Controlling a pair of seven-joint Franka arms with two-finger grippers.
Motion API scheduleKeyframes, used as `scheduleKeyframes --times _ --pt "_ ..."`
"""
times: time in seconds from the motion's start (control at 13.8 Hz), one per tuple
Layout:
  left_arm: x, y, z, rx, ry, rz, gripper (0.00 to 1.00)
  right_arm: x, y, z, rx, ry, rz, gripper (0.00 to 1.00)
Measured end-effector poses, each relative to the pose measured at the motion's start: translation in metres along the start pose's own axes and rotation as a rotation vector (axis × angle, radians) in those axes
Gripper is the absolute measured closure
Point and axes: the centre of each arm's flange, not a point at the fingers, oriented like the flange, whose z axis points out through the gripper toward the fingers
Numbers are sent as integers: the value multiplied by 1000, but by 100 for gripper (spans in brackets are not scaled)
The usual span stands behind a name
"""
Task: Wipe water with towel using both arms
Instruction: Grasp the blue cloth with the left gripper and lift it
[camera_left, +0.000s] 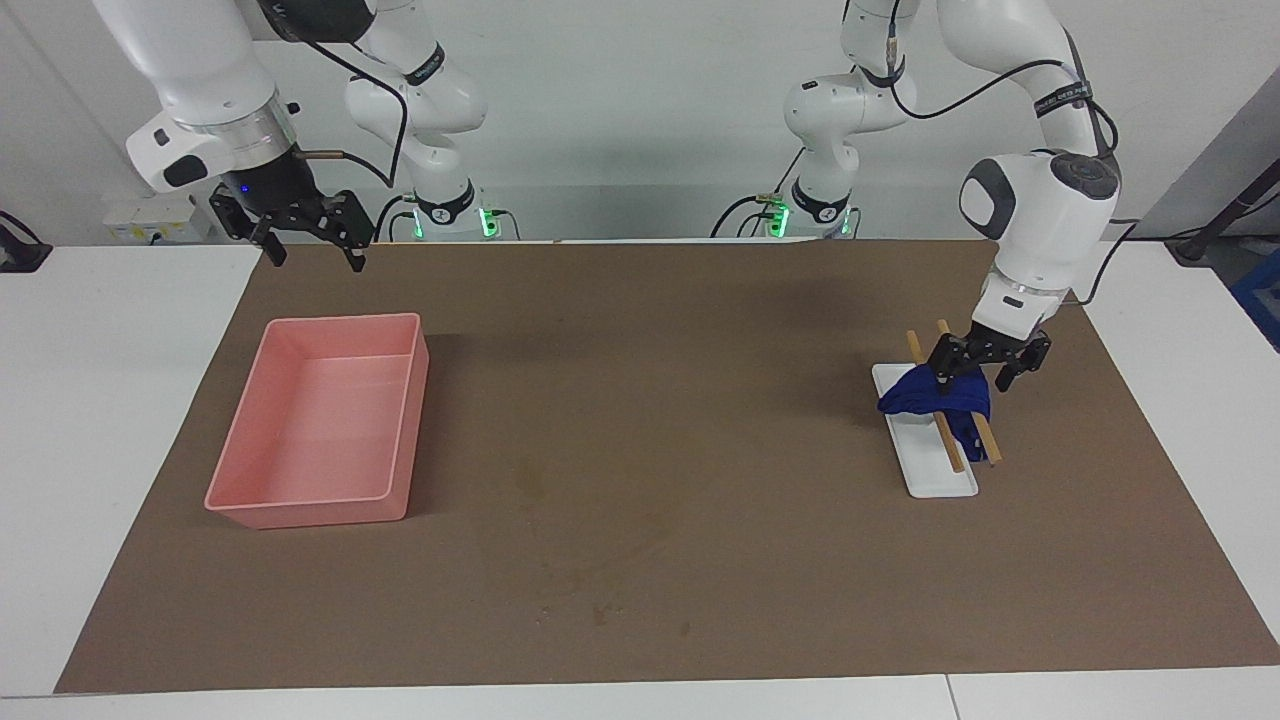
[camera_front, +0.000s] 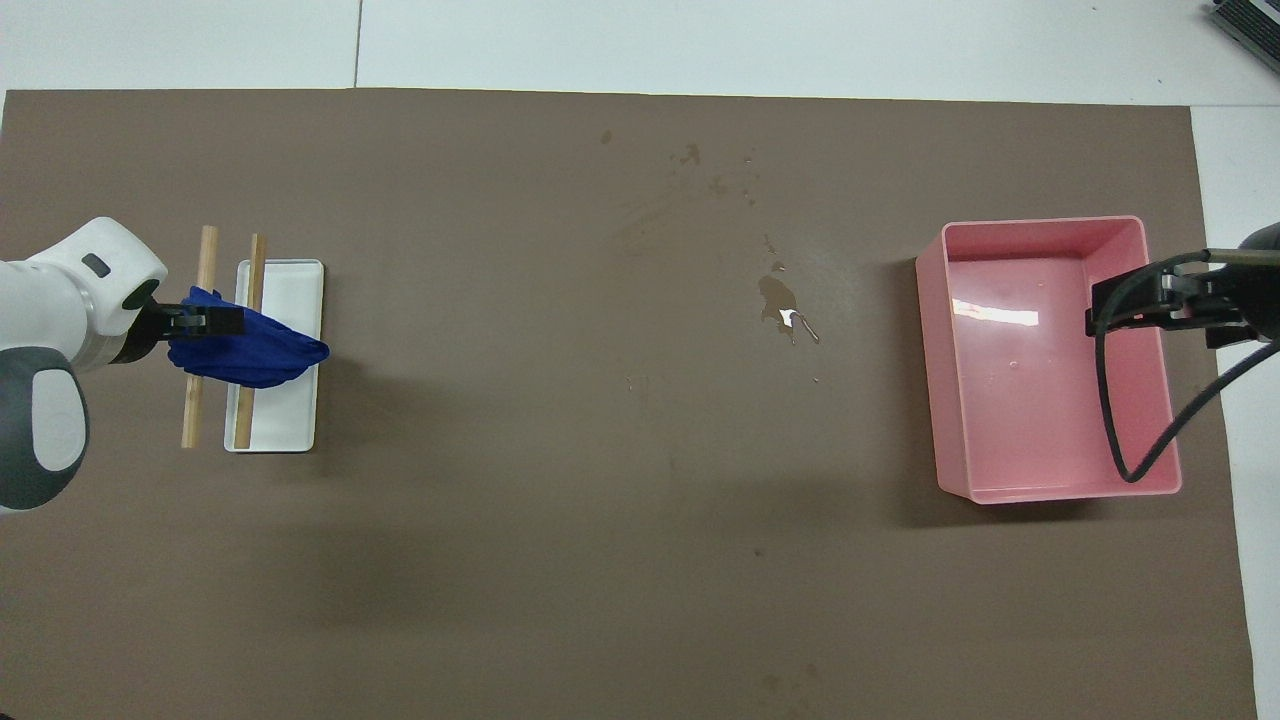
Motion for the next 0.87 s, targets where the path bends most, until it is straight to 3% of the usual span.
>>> scheduleKeyframes --times 0.14,0.29,0.36,0.43,0.72,0.87 --pt "0 1 0 0 0 1 33 0 0 1 0 -1 0 0" --pt "0 1 0 0 1 2 36 0 0 1 0 -2 0 0" --pt "0 1 -1 0 1 2 47 0 0 1 0 -2 0 0" --pt "0 0 -1 1 2 2 51 -1 0 1 -1 -3 0 0" --pt "1 1 -2 13 3 14 54 -2 0 2 -1 -4 0 0" --pt "2 0 -5 17 8 17 67 -3 0 1 -1 -4 0 0"
